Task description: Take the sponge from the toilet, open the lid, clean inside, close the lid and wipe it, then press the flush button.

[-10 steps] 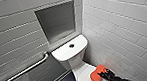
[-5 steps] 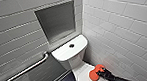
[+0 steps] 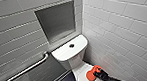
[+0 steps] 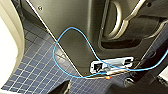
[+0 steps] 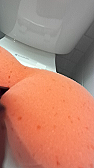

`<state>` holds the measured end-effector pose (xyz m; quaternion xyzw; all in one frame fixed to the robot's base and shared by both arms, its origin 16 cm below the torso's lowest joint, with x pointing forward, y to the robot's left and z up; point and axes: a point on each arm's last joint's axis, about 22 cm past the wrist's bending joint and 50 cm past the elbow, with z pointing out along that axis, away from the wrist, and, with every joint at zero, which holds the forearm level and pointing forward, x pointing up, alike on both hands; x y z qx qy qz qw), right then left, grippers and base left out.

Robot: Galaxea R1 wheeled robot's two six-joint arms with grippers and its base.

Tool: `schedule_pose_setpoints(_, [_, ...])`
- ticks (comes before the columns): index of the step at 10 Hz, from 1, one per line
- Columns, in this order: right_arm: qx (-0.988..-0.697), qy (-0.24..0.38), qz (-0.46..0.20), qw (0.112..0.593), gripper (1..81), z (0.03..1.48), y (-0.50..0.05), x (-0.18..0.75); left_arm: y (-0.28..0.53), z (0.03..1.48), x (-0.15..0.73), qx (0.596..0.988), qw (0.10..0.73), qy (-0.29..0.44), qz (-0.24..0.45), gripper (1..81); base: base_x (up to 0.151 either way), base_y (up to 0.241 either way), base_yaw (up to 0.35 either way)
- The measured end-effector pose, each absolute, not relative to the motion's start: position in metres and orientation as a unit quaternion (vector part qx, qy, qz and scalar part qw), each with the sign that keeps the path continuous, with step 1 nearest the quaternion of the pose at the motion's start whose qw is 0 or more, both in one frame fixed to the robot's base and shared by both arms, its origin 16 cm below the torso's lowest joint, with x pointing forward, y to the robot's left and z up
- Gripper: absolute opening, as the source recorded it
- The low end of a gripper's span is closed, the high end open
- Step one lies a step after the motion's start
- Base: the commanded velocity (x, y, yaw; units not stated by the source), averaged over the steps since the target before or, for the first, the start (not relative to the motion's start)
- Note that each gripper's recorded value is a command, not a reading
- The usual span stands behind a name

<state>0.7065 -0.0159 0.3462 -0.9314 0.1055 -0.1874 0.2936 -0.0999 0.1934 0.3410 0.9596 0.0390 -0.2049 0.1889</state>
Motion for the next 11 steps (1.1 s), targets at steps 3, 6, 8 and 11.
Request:
schedule_pose_setpoints(3, [-0.928, 0.155, -0.205, 0.27, 1.0, 0.326, -0.049, 0.696, 0.192, 0.344, -0.106, 0.959, 0.189, 0.04, -0.209, 81.1, 0.0, 0.0, 0.0])
schedule_pose_setpoints(6, [-0.927, 0.165, -0.204, 0.269, 1.0, 0.325, -0.07, 0.698, 0.191, 0.344, -0.106, 0.958, 0.19, 0.04, -0.209, 81.1, 0.0, 0.0, 0.0])
schedule_pose_setpoints(8, [-0.924, 0.163, -0.197, 0.283, 1.0, 0.329, -0.077, 0.693, 0.191, 0.344, -0.106, 0.958, 0.19, 0.04, -0.209, 81.1, 0.0, 0.0, 0.0])
schedule_pose_setpoints(11, [-0.92, 0.182, -0.204, 0.28, 1.0, 0.317, -0.107, 0.665, 0.192, 0.344, -0.106, 0.959, 0.19, 0.04, -0.209, 81.1, 0.0, 0.0, 0.0])
